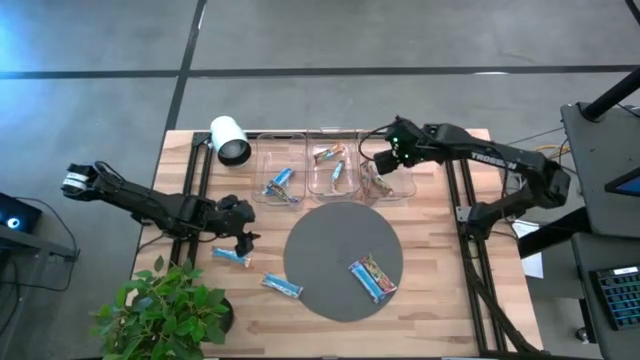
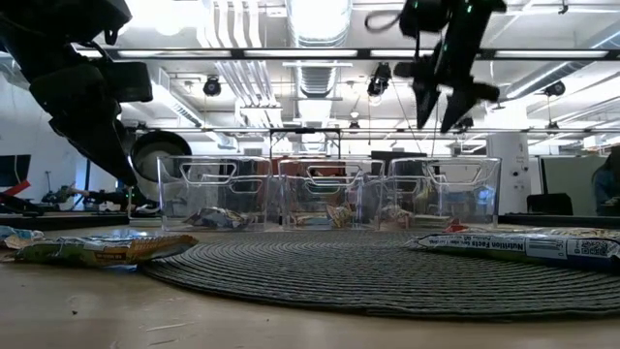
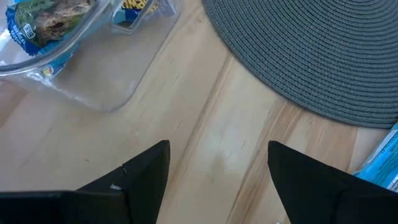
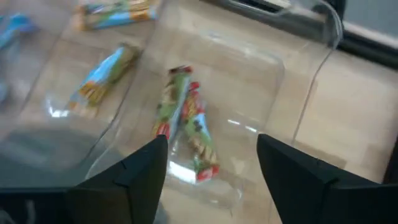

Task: Pick and place Granola Bars by type
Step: Put the red granola bar into the right bin

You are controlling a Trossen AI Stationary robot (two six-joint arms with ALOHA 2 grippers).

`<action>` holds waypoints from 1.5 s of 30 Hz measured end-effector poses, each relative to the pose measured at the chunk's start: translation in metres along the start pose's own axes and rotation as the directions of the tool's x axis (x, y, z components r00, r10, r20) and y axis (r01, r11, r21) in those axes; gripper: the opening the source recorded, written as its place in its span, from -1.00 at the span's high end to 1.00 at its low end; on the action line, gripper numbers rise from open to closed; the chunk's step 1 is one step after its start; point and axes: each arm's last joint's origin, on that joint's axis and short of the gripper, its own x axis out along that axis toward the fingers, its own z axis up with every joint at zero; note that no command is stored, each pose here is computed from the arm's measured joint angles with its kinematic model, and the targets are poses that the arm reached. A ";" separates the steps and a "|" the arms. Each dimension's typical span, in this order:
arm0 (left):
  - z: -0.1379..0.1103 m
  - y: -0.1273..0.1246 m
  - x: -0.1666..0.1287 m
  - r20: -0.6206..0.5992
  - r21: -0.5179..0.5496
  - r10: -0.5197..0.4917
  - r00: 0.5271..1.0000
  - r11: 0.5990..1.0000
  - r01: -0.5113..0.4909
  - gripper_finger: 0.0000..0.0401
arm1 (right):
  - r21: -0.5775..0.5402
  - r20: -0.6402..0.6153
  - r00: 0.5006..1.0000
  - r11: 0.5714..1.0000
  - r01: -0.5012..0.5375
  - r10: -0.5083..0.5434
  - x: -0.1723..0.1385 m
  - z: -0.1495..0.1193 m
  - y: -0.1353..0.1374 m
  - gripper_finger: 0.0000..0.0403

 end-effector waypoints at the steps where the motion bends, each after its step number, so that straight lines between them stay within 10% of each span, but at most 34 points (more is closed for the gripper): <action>1: 0.000 0.000 0.000 0.000 0.006 0.000 1.000 1.000 0.000 -0.25 | -0.033 -0.006 1.000 0.999 -0.010 0.010 -0.008 -0.002 0.003 -0.19; 13: 0.002 -0.001 0.000 0.017 0.052 -0.009 1.000 0.999 0.008 -0.25 | -0.258 -0.345 0.935 0.949 -0.183 0.087 -0.033 -0.107 0.055 -0.13; 24: 0.004 -0.002 0.000 0.037 0.141 -0.032 0.999 0.990 0.027 -0.25 | 0.085 -0.358 0.878 0.947 -0.308 0.318 0.000 -0.200 0.083 -0.11; 45: -0.006 -0.001 0.001 -0.144 0.153 -0.149 0.978 0.973 0.171 -0.26 | -0.155 -0.385 0.916 0.971 -0.183 0.111 0.034 -0.230 0.125 -0.11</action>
